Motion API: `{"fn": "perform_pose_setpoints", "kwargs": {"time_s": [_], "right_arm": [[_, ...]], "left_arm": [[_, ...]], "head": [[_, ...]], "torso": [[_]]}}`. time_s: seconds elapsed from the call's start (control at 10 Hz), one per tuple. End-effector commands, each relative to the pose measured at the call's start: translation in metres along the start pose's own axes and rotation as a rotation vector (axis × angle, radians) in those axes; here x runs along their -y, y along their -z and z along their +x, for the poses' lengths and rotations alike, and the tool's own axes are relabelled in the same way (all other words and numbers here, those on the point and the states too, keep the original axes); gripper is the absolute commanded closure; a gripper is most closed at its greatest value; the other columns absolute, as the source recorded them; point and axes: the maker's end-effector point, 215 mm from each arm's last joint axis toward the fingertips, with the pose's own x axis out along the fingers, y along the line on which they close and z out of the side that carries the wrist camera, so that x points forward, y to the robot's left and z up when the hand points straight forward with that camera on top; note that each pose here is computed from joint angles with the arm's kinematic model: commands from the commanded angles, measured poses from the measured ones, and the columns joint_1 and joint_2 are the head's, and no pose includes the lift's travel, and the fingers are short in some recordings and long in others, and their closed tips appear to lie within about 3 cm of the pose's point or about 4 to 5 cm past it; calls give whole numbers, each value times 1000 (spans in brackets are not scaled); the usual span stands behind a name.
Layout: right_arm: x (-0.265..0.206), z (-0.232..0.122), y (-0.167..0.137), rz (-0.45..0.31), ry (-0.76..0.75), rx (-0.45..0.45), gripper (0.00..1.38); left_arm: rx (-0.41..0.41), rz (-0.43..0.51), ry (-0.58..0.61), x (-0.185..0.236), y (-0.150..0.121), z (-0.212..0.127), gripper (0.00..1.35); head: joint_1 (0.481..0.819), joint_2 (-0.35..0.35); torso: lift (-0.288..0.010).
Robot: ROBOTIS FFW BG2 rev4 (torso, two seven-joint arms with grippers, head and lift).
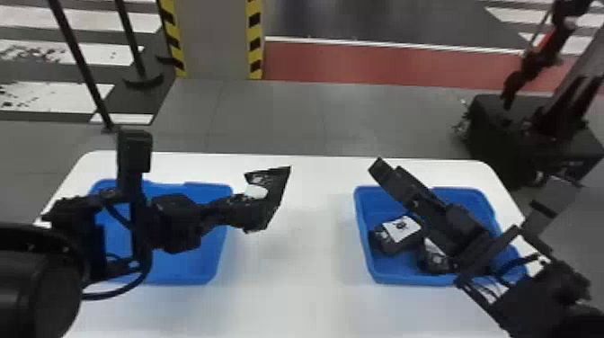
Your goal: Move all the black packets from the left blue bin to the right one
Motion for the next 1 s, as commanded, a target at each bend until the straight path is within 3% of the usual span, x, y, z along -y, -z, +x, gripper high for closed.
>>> {"fn": "perform_pose_setpoints", "kwargs": {"time_s": [0.0,0.3,0.9], "right_arm": [[-7,13,14,15,-27,-49,309],[-13,36,30,20,-71,-114,309],[-15,78,52,-17,-120,-224,203]], "left_arm": [[15,42,45,17,-17,15,1188],[12,57,106,31,-33,39,1187],[4,28,172,43,-33,66,1187]], "head": [[695,-67],[695,-75],[695,-57]], "torso": [[-110],[-110],[-110]]}}
